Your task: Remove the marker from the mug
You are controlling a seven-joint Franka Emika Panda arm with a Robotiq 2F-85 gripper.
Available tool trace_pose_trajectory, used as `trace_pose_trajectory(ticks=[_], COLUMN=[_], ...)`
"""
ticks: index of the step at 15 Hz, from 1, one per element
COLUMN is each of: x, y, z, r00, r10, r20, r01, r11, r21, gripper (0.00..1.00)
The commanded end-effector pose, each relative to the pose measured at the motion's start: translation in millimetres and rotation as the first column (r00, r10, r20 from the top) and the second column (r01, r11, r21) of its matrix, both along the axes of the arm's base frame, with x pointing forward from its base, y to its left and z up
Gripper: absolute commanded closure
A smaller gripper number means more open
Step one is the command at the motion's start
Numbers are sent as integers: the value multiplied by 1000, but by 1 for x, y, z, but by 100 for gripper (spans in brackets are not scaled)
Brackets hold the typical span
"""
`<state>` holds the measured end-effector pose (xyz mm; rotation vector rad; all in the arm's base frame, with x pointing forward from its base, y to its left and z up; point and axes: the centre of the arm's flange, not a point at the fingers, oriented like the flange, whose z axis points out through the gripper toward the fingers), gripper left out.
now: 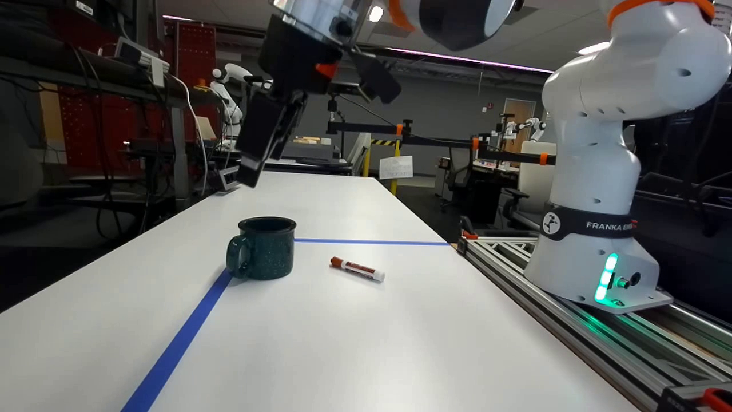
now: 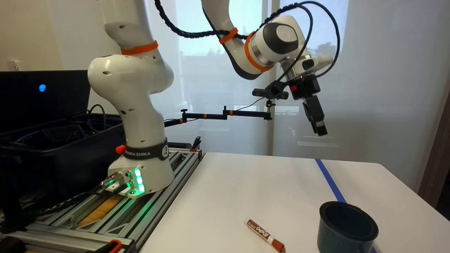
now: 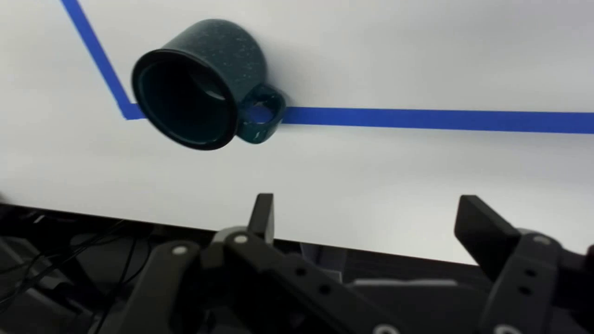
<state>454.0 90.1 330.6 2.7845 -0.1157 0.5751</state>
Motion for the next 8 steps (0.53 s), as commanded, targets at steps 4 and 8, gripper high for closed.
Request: trace_pose_trajectory(ticks=[4, 8], x=[-14, -17], y=[4, 3], z=[27, 24], r00=[999, 999], r10=[-24, -28], r20=[31, 24], r01=[26, 29], r11=[999, 998], r21=[-47, -47], gripper=[0, 0])
